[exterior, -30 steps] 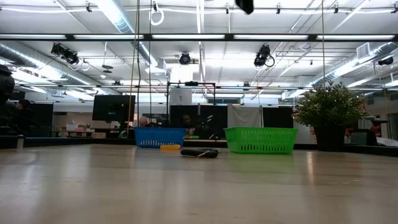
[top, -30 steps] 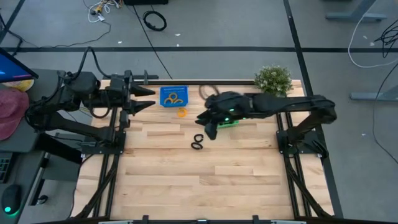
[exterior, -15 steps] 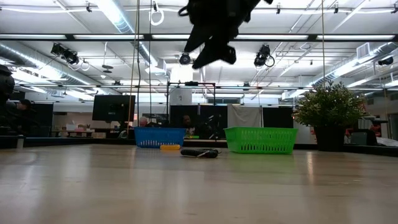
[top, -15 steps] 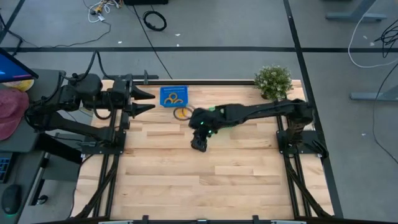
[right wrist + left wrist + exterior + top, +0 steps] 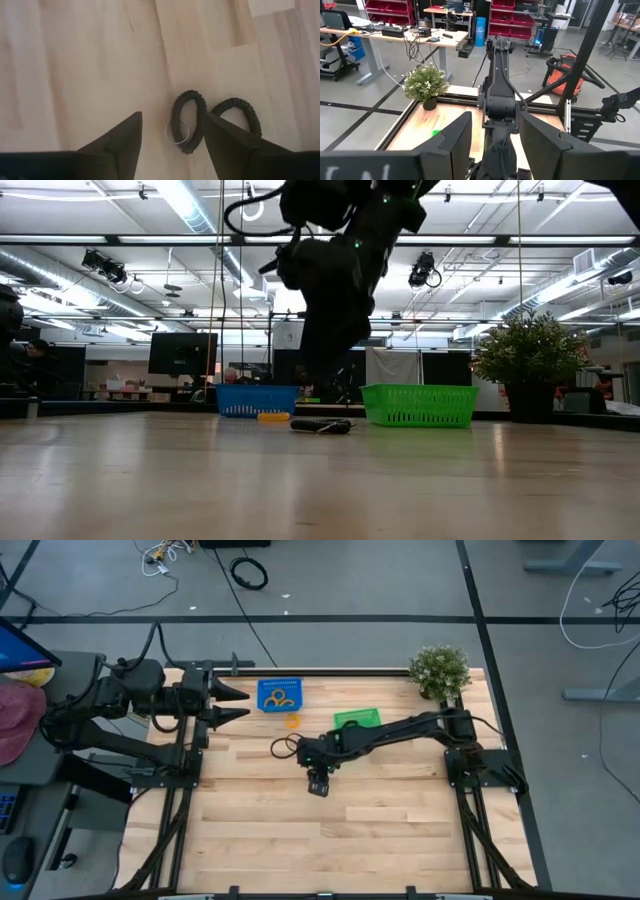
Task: Sort spring keychains
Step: Put the black spring keychain into the green bin
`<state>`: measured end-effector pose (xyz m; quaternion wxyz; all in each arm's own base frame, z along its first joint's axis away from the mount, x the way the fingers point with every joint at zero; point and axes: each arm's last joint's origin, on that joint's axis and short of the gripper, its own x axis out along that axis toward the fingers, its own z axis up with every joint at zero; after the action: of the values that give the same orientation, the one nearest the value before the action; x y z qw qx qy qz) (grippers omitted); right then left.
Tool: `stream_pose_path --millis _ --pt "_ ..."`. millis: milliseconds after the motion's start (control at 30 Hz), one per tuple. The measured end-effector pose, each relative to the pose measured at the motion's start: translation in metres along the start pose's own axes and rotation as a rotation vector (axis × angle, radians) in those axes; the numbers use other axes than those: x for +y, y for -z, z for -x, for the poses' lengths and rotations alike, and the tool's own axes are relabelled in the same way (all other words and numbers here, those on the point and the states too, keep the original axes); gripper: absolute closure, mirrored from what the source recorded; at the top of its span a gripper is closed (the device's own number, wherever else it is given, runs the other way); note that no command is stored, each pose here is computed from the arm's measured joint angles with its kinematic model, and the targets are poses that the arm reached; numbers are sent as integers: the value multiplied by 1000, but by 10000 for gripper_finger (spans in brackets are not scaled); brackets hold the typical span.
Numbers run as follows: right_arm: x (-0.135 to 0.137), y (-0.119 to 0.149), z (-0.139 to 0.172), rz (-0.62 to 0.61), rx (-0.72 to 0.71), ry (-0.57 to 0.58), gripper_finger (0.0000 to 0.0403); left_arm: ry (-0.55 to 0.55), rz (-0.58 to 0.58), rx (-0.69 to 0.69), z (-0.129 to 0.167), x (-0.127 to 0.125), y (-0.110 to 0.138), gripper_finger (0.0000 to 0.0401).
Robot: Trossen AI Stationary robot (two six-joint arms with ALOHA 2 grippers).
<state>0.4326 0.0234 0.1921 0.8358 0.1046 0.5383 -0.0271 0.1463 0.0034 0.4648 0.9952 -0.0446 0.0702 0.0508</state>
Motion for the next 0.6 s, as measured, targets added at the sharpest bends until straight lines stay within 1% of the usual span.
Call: stream_pose_path --millis 133,200,333,600 --pt "-2 2 -9 31 20 27 203 -4 -3 1 0 0 0 236" --pt "-2 3 -11 41 4 31 206 -4 -3 4 0 0 0 236" --pt "-4 10 -17 28 27 35 210 -4 -4 8 0 0 1 236" --pt "9 33 -35 67 40 20 211 -4 -4 8 0 0 1 236"
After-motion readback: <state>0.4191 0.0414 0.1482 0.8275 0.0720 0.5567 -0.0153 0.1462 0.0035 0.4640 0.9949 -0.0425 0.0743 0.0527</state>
